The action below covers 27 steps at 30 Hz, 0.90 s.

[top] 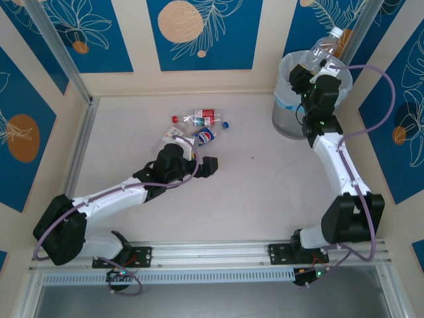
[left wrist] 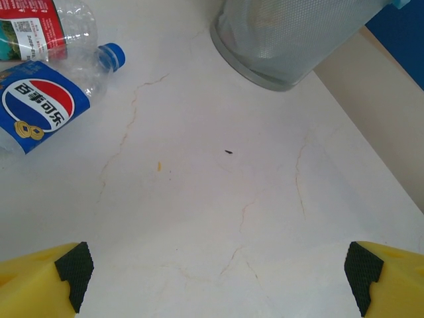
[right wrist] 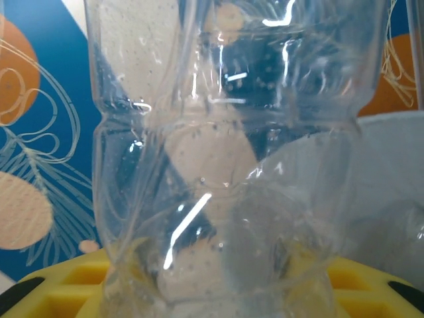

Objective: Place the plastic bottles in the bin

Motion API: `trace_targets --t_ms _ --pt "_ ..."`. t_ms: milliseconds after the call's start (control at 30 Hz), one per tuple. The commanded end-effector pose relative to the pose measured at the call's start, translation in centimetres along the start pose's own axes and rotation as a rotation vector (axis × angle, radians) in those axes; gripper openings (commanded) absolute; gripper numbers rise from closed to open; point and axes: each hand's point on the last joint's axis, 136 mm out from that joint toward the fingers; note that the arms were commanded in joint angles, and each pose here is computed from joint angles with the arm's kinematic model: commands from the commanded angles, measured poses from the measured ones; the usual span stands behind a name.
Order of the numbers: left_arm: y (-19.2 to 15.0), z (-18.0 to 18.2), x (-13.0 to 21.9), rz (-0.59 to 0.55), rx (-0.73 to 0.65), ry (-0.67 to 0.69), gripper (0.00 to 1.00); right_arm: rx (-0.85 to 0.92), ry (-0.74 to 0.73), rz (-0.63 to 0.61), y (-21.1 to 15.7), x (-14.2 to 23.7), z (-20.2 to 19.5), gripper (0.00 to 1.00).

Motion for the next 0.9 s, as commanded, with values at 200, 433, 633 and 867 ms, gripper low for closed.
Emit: trace_targets --t_ms 200,433,633,867 --pt "0.5 0.9 -0.3 0.019 0.036 0.051 0.99 0.288 -0.025 -0.365 5.6 -5.1 0.2 0.41" --pt "0.1 1.1 -0.5 0.04 0.038 0.065 0.99 0.557 -0.027 -0.402 4.7 -9.3 0.6 0.45" --pt "0.0 1.3 -0.8 0.048 0.045 0.072 0.99 0.534 -0.167 -0.289 3.0 -11.2 -4.1 0.51" --pt "0.0 1.0 -1.3 0.068 0.039 0.059 0.99 0.517 -0.23 -0.157 2.2 -11.8 -7.4 0.59"
Point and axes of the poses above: each hand's point on the last joint's axis, 136 mm out from that joint toward the fingers, its own x axis back along the fingers, its own z axis along the line the jaws close on, y = z × x, and after that the axes turned 13 degrees about -x, right-handed
